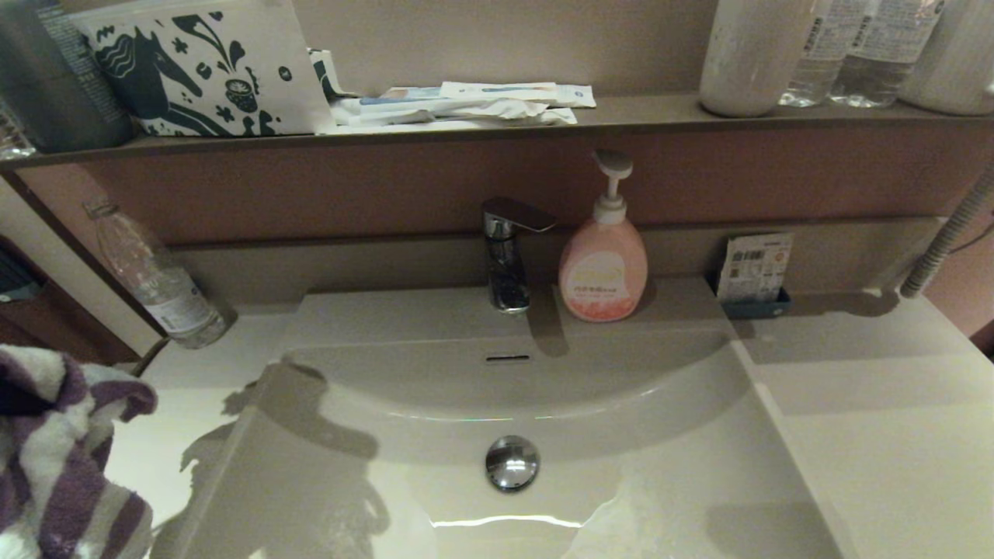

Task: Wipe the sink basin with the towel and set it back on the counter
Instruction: Pick up the cloth, then wipe the sink

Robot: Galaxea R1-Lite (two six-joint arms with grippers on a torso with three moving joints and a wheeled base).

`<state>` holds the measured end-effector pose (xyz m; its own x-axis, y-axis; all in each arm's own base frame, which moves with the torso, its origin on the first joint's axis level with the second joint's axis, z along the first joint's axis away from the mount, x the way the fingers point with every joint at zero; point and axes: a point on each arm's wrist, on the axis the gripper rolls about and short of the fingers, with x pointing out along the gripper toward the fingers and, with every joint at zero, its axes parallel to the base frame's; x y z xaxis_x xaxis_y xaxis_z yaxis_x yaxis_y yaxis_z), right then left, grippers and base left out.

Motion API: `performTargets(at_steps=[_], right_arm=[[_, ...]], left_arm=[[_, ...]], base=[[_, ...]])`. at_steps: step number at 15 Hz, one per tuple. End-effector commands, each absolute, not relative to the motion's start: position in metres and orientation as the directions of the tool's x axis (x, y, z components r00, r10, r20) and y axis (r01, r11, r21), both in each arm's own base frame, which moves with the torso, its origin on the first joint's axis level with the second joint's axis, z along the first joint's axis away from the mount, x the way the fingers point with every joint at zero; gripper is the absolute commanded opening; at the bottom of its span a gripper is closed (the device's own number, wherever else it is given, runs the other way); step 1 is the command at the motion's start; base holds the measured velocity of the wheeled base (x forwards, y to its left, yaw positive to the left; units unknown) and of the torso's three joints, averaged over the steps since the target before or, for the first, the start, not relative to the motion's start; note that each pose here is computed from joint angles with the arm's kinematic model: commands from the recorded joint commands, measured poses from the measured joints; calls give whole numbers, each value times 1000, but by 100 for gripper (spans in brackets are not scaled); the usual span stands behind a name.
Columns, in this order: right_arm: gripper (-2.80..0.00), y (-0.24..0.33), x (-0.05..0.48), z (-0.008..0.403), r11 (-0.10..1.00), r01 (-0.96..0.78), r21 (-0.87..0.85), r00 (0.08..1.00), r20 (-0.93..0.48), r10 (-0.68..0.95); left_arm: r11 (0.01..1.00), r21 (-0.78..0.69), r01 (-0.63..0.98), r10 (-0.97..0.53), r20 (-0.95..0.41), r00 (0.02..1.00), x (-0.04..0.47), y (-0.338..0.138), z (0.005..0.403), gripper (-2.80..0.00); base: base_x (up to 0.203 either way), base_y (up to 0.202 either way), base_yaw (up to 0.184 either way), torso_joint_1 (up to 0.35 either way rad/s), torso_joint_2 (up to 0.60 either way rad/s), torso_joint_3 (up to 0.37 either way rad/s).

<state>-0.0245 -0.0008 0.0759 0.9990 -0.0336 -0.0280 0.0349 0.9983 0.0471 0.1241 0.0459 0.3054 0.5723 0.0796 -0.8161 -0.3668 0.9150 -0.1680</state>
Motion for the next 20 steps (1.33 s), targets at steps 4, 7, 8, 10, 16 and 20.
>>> performTargets(at_steps=[4,7,8,10,16,20], right_arm=[[-280,-1,-24,76,998,35,47,999,-29,-34],[-280,-1,-24,76,998,35,47,999,-30,-34],[-280,-1,-24,76,998,35,47,999,-29,-34],[-280,-1,-24,76,998,35,47,999,-29,-34],[-280,-1,-24,76,998,35,47,999,-30,-33],[-280,-1,-24,76,998,35,47,999,-29,-34]], left_arm=[[958,-184,-220,16,-730,683,85,18,356,-280],[960,-218,-173,-52,-752,657,88,11,349,-280],[958,-240,-156,-88,-766,637,91,8,342,-280],[950,-276,-144,-128,-768,627,99,2,322,-280],[934,-349,-81,-188,-670,718,123,-35,300,-280],[949,-291,-119,-135,-718,683,143,-68,269,-280]], base=[[0,0,0,0,0,0],[0,0,0,0,0,0],[0,0,0,0,0,0],[0,0,0,0,0,0],[0,0,0,0,0,0],[0,0,0,0,0,0]])
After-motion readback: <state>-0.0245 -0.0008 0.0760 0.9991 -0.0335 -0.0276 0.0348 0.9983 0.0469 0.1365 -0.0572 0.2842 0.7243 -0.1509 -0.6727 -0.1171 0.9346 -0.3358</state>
